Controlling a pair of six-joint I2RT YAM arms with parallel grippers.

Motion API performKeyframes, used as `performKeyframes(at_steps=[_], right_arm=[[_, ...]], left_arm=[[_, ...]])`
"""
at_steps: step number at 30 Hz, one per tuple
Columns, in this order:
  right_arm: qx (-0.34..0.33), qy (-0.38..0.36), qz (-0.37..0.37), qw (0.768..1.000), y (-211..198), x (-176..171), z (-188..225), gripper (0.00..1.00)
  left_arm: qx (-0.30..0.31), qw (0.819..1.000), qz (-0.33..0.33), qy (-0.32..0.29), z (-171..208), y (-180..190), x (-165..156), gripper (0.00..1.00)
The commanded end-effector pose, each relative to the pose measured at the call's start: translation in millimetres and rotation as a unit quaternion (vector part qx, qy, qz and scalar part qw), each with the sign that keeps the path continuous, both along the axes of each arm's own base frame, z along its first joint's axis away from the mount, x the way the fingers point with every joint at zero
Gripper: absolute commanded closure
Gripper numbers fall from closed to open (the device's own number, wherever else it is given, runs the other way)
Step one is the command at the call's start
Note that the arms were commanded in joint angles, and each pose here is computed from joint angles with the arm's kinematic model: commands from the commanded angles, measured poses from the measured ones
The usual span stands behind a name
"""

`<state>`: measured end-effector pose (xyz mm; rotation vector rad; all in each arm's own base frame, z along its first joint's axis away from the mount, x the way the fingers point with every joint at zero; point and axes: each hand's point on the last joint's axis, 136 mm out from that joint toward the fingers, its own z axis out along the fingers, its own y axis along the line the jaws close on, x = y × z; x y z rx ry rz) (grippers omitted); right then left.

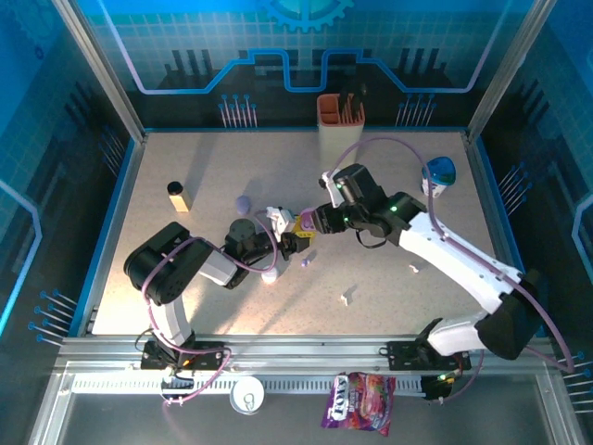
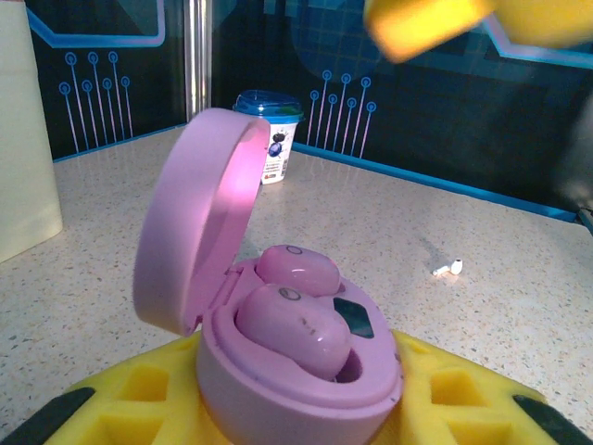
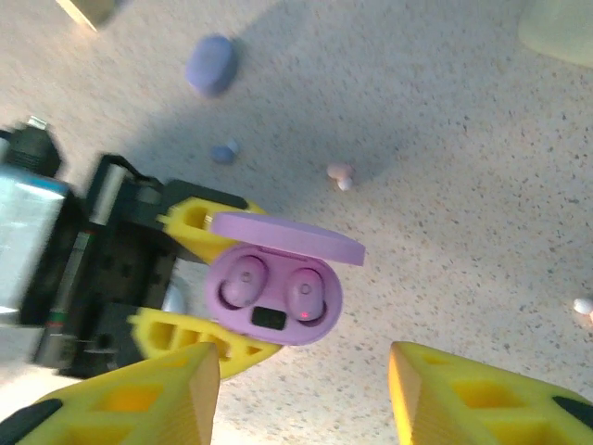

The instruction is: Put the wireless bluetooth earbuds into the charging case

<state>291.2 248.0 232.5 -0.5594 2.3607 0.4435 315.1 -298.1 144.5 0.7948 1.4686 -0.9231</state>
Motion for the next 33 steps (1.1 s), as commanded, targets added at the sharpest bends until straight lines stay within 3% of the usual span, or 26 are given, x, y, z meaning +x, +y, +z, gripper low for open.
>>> performKeyframes(at_steps=[1,5,12,19,33], right_arm=[[0.049,-0.01,0.016,0.999,10.2,1.2,18.5,0.46],[0.05,-0.003,-0.003,0.999,9.2,13.4,22.0,0.42],[0.018,0.01,-0.022,1.0,4.3,34.2,9.7,0.23],[-0.014,0.026,-0.027,0.999,-8.2,36.1,-13.1,0.21],[0.039,0.023,-0.013,0.999,-17.5,13.2,-0.6,0.2]], left_arm=[[-0.011,1.0,-0.014,-0.018,11.6,0.6,-6.1,0.68],[-0.009,0.999,-0.032,-0.023,11.8,-2.1,-12.4,0.68],[-0.014,0.998,-0.048,-0.038,22.4,-1.6,-21.8,0.68],[-0.023,0.998,-0.042,-0.031,28.3,0.4,-21.6,0.68],[-0.052,0.998,-0.033,-0.017,46.3,0.5,-15.4,0.68]])
